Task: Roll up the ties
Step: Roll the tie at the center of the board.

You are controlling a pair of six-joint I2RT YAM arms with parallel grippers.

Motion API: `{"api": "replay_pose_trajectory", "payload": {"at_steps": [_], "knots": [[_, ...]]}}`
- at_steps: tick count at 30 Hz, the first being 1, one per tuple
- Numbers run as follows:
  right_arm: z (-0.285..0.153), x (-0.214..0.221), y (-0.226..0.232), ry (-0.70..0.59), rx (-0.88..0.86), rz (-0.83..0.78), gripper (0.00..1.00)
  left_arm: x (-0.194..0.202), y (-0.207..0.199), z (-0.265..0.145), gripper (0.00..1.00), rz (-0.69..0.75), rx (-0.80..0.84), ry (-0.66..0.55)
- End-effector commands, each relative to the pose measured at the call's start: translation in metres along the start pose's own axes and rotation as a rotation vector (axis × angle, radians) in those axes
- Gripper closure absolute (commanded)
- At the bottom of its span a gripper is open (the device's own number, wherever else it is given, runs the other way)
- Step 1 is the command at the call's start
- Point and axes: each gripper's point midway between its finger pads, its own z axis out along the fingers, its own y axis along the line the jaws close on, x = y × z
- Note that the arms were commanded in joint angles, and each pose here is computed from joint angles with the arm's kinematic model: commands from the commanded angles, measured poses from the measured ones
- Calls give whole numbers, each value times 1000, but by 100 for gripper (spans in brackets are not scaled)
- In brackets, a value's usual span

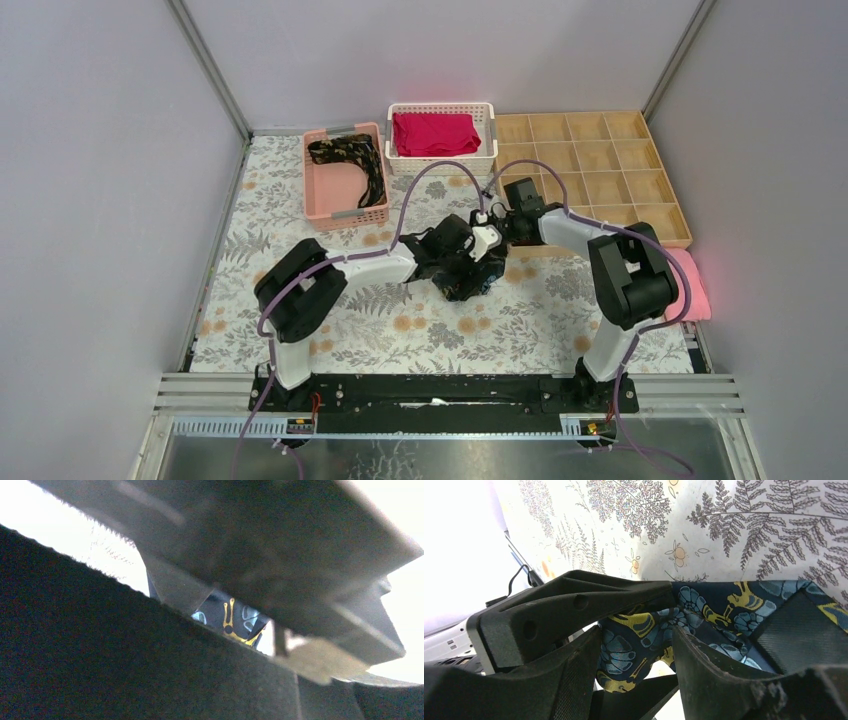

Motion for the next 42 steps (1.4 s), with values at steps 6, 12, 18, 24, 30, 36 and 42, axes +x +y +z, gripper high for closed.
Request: {"api": "replay_pose_trajectory", "payload": {"at_steps": [6,12,18,24,30,36,42], "knots": [[-50,-22,66,-96,-153,-113,36,91,-5,12,5,-49,28,287],[-66,-34,39,-171,57,-92,33,98,-10,15,6,-65,53,311],[-95,-53,26,-292,234,-98,33,106,-4,15,10,-71,13,332],[-128,-60,17,-402,384,-98,35,110,8,20,27,-102,-62,357],[-157,-44,14,-476,468,-78,35,110,8,20,20,-118,-69,368],[-168,-11,16,-485,449,-84,63,86,30,8,17,-137,-196,330],[-136,47,11,-391,277,-28,97,36,61,-19,17,-262,-280,205]]}}
